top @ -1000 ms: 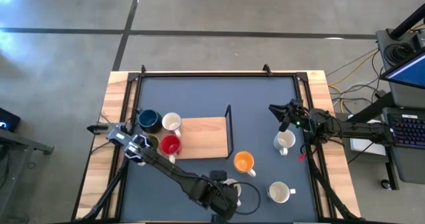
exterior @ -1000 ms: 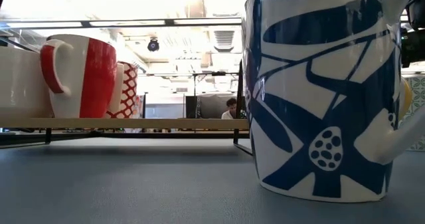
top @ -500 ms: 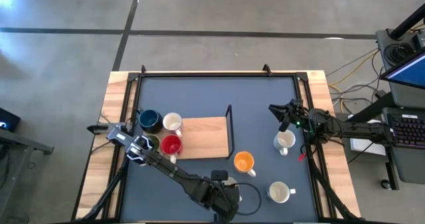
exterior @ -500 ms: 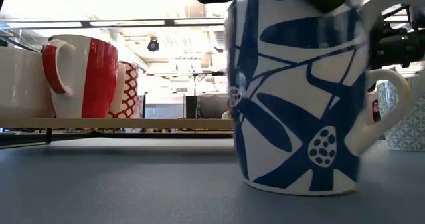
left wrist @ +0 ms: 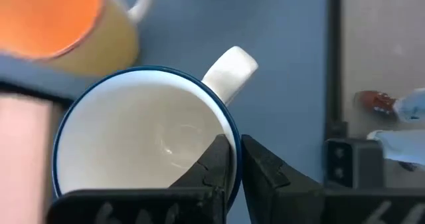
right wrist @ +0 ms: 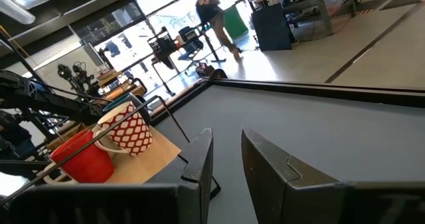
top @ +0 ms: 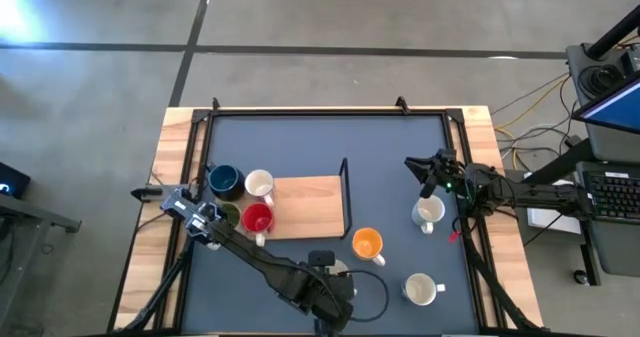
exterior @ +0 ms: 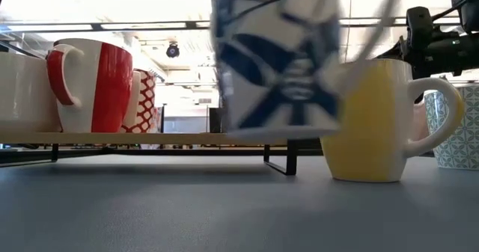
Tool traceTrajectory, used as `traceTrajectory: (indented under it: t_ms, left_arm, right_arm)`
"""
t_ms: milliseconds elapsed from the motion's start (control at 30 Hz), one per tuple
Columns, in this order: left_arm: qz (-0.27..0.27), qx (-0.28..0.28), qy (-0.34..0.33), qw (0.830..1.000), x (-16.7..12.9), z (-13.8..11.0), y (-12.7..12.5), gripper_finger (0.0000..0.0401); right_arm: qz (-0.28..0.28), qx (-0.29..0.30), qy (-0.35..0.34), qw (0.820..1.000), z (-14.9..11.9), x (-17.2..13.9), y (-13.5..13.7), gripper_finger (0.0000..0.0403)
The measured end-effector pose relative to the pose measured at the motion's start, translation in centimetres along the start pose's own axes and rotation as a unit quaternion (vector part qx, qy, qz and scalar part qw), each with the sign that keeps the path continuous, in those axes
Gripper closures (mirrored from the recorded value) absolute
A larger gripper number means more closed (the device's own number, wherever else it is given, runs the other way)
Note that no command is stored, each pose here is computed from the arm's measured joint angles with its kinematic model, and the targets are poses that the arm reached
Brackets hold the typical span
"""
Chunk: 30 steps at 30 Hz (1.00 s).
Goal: Place coffee mugs
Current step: Put the left white blue patterned mug on the shelf
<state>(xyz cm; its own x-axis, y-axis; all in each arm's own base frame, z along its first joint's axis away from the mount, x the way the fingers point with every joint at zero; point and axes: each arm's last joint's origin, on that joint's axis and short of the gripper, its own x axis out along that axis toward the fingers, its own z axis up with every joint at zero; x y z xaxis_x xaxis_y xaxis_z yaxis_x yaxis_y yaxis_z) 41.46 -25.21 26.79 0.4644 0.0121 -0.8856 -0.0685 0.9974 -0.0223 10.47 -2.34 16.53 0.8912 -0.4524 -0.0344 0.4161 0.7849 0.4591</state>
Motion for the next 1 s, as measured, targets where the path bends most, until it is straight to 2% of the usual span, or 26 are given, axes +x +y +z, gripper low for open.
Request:
traceTrajectory:
  t_ms: [233,533,633,767,867,1000]
  left_arm:
    - [0.048,-0.005,0.05,0.998,-1.5,-0.9,1.2,0.0394]
    - [0.113,0.02,0.09,0.989,-3.5,-1.4,3.6,0.0394]
    - [0.131,0.045,0.11,0.984,-3.8,-1.3,4.8,0.0395]
    - [0.134,0.071,0.115,0.982,-4.4,-1.0,6.7,0.0395]
    - [0.143,0.085,0.133,0.977,-4.7,-1.5,8.3,0.0395]
    - [0.137,0.093,0.126,0.978,-5.3,-2.7,10.2,0.0395]
  right_arm:
    - [0.0,0.0,0.0,1.0,0.0,0.0,0.0,0.0335]
    - [0.0,0.0,0.0,1.0,0.0,0.0,0.0,0.0335]
    - [0.0,0.0,0.0,1.0,0.0,0.0,0.0,0.0335]
    - [0.0,0.0,0.001,1.0,0.0,0.0,0.0,0.0335]
    - [0.0,0.0,0.0,1.0,0.0,0.0,0.0,0.0335]
    - [0.0,0.0,0.0,1.0,0.0,0.0,0.0,0.0335]
